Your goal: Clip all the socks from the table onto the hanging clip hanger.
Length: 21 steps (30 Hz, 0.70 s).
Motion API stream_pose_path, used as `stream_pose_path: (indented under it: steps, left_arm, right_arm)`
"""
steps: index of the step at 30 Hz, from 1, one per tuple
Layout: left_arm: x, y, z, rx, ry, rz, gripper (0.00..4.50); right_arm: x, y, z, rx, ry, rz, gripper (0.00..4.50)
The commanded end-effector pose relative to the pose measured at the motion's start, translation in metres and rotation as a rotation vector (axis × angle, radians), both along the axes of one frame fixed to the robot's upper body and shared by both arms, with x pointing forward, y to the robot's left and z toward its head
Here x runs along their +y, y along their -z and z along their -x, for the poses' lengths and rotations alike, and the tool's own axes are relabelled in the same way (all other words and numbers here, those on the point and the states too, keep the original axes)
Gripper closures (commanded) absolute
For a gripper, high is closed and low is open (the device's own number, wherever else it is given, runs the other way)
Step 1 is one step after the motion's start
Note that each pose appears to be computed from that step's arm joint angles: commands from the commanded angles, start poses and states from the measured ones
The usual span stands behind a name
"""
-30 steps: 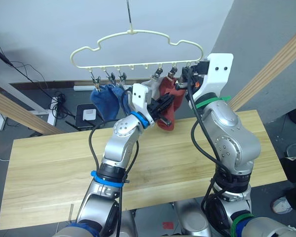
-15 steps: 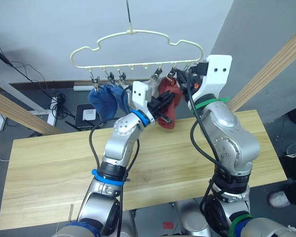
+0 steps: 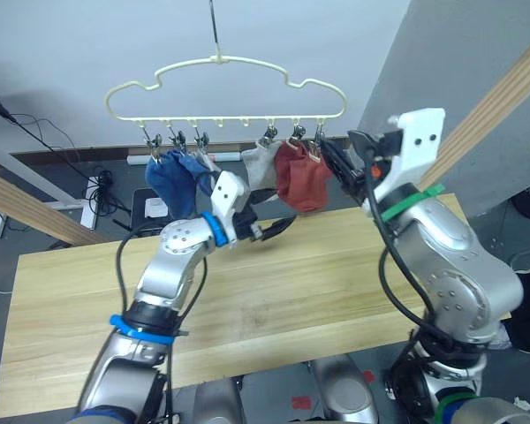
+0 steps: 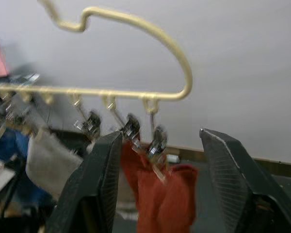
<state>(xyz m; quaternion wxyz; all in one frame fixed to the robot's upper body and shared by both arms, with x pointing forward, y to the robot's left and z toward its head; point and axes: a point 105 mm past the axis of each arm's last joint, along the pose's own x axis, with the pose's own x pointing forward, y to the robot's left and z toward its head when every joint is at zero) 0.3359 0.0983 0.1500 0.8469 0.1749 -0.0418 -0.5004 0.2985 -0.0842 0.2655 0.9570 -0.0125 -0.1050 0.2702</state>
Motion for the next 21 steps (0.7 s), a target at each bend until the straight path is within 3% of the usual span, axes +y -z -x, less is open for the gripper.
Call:
stream_pose_path:
  steps: [1, 3, 8, 13, 21]
  left_arm:
    - [0.010, -0.016, 0.024, -0.016, 0.124, -0.021, 0.00]
    - [0.020, -0.017, 0.034, 0.021, 0.160, -0.053, 0.00]
    - [0.065, -0.028, 0.038, 0.053, 0.034, -0.140, 0.00]
    - [0.115, -0.030, 0.034, 0.059, -0.204, -0.278, 0.00]
    - [0.140, -0.040, 0.025, 0.072, -0.324, -0.187, 0.00]
  right_arm:
    - [-0.004, -0.005, 0.019, -0.053, -0.110, 0.099, 0.64]
    - [-0.010, -0.004, 0.022, -0.061, -0.138, 0.167, 0.03]
    - [-0.035, 0.005, 0.026, -0.011, -0.217, 0.340, 0.03]
    - [-0.055, 0.005, 0.027, 0.011, -0.258, 0.413, 0.03]
    - [-0.064, 0.014, 0.024, 0.015, -0.301, 0.476, 0.03]
